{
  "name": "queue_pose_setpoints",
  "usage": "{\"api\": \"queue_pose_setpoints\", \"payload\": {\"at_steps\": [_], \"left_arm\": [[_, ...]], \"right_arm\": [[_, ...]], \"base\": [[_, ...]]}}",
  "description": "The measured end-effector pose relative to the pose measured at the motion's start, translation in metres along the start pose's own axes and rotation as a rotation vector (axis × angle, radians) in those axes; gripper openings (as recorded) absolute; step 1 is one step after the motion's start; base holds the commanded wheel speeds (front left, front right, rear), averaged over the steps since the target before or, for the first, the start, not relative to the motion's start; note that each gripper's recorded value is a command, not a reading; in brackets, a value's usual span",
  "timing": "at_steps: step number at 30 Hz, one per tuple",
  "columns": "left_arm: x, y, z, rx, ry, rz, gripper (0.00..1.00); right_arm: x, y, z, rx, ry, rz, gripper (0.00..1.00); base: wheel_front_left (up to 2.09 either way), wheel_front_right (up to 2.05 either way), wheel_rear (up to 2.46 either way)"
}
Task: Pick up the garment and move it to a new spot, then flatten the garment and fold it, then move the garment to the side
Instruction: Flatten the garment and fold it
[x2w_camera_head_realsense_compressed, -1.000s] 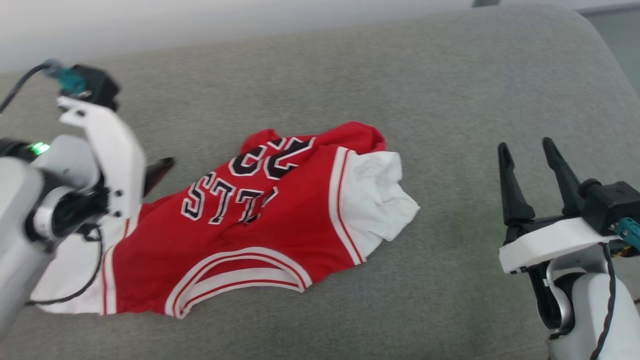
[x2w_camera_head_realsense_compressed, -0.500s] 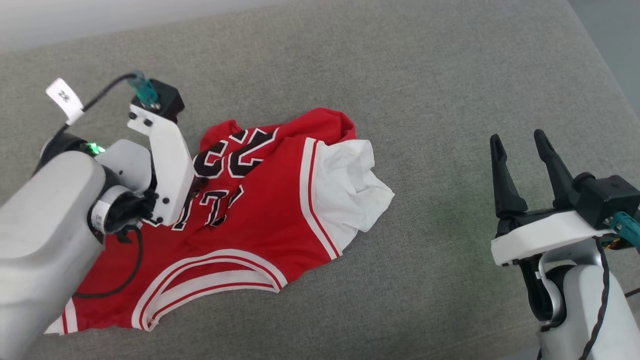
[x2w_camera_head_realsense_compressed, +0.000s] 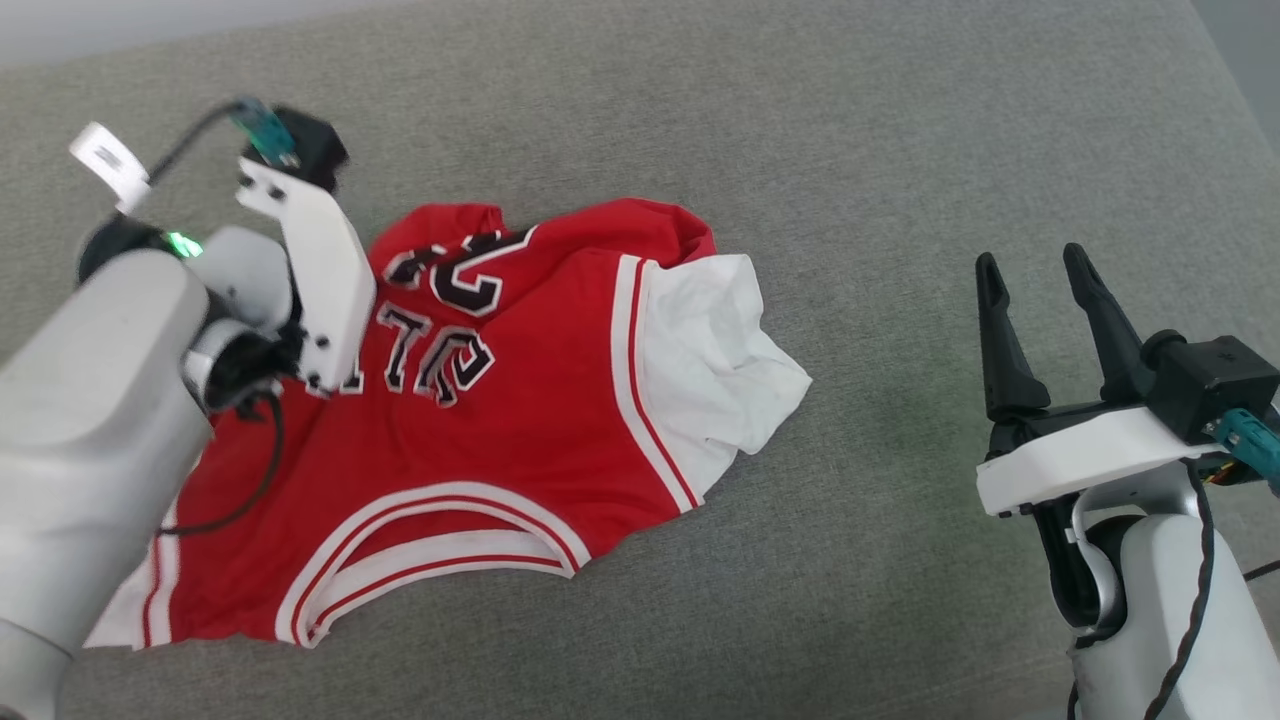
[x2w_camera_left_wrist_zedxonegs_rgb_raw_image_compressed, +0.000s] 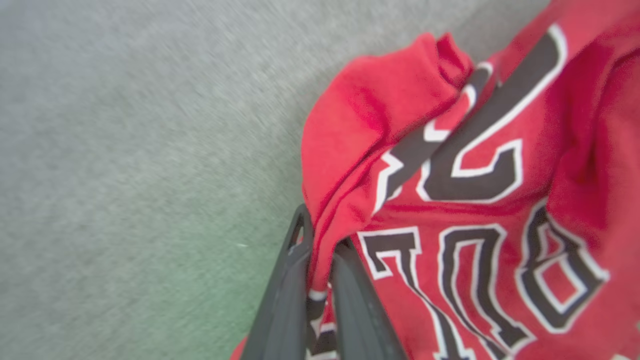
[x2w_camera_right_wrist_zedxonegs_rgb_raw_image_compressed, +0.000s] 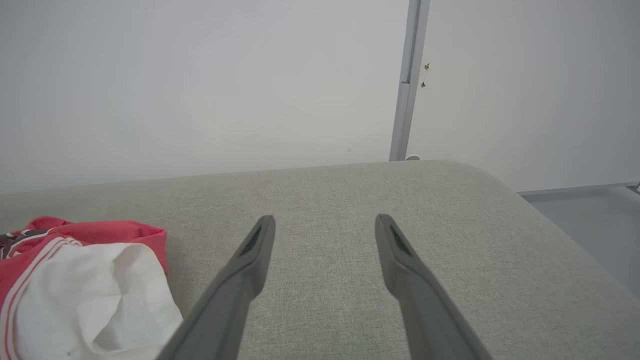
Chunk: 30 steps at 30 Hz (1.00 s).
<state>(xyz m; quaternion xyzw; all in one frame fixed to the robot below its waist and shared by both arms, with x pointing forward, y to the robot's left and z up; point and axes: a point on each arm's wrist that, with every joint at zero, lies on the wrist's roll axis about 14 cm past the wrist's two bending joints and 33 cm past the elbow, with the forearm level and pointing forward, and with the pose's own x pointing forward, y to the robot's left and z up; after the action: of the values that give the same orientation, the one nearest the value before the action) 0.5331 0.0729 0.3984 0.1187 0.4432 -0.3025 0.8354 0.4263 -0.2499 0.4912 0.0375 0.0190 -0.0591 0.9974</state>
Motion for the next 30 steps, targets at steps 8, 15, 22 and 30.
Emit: {"api": "queue_pose_setpoints", "payload": {"at_steps": [8,15,22,30], "left_arm": [[-0.019,0.037,0.019,-0.011,-0.110,0.115,0.00],[-0.027,0.035,0.017,-0.058,-0.145,0.109,1.00],[-0.058,0.048,0.009,-0.112,-0.144,0.127,1.00],[-0.097,0.074,-0.061,-0.266,0.018,0.185,1.00]], "right_arm": [[0.004,0.008,0.001,0.009,0.001,0.021,1.00],[0.006,0.017,0.002,0.011,0.008,0.049,1.00],[0.002,0.025,0.008,0.009,0.004,0.077,1.00],[-0.003,0.036,0.016,0.004,-0.001,0.117,1.00]], "base": [[0.00,0.00,0.00],[0.00,0.00,0.00],[0.00,0.00,0.00],[0.00,0.00,0.00]]}}
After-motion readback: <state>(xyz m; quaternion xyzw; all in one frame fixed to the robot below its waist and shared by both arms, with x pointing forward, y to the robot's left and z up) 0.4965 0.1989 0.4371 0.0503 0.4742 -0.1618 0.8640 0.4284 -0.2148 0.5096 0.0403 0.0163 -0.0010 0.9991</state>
